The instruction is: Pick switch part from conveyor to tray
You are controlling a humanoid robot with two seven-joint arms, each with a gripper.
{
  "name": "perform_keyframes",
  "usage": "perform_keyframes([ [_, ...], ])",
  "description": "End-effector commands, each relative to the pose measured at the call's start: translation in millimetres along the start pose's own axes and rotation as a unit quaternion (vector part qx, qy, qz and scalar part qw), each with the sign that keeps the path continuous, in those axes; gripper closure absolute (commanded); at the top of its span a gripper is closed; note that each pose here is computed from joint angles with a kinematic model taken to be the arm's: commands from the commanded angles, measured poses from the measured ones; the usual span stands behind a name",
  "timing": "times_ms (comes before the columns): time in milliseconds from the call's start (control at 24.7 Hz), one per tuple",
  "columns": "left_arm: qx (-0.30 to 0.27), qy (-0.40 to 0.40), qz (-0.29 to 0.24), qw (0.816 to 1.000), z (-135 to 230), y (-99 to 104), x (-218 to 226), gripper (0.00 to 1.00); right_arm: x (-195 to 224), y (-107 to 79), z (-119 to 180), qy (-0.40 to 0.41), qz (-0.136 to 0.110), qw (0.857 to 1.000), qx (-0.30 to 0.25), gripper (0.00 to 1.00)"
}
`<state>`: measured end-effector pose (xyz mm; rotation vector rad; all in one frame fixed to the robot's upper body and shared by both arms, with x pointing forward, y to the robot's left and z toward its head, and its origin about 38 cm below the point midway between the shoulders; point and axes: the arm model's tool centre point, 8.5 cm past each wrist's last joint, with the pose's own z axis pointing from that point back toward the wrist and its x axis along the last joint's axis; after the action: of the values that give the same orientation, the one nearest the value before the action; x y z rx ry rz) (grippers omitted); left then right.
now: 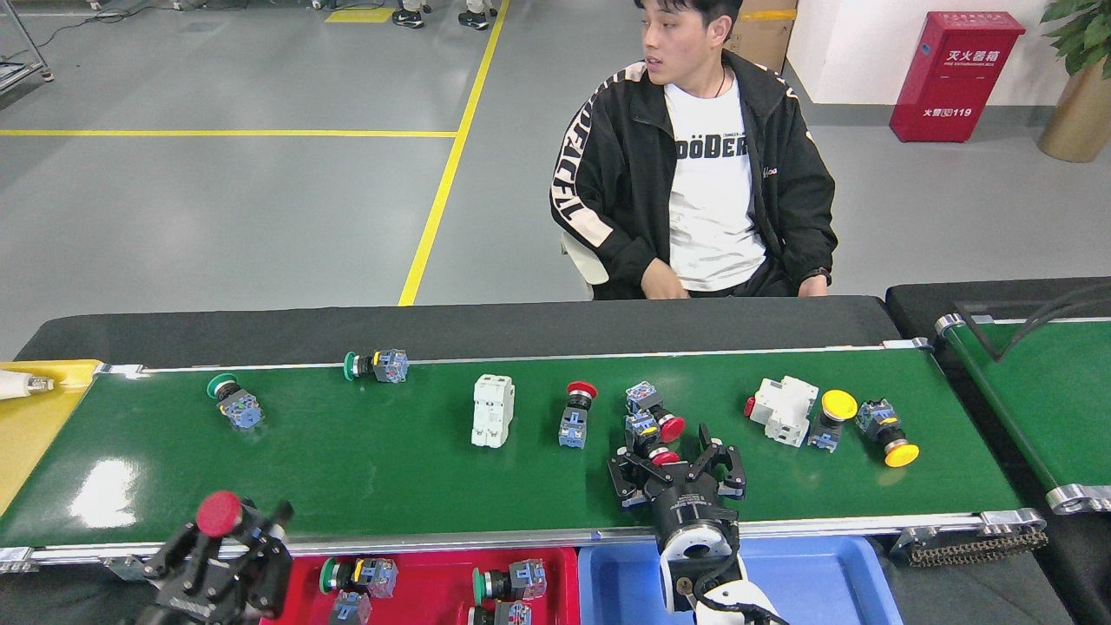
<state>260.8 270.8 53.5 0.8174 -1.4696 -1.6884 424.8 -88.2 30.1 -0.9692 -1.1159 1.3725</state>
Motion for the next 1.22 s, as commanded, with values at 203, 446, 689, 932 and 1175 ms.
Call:
perform_keyframes([
  [203,-0.042,-0.090,-0.050,0.994,-19.2,-12.5,45.7,0.00,0.7,-17.1,-3.4,-0.044,0.008,0.998,-0.034,0.81],
  [446,-0.021,-0.053,-0.027,0.998,-21.8,-9.6,44.2,0.00,7.7,-26.0,5.5,-0.072,-0.001,0.996,-0.057,0.81],
  [689,0.029,0.132,0.034,0.990,38.4,-3.7,-30.1,0.00,18.2,-37.1,27.6,-0.114,-0.017,0.990,-0.085,0.83],
  [932,-0.013,0.290,0.061,0.955,79.6,-18.0,-77.0,0.00,50.7,-7.4,128.5,-0.282,-0.026,0.956,-0.081,0.79],
  [1175,-0.006,0.300,0.054,0.952,77.6,-10.3,-76.0,0.00,98.9,5.6,163.0,-0.369,-0.026,0.927,-0.055,0.02],
])
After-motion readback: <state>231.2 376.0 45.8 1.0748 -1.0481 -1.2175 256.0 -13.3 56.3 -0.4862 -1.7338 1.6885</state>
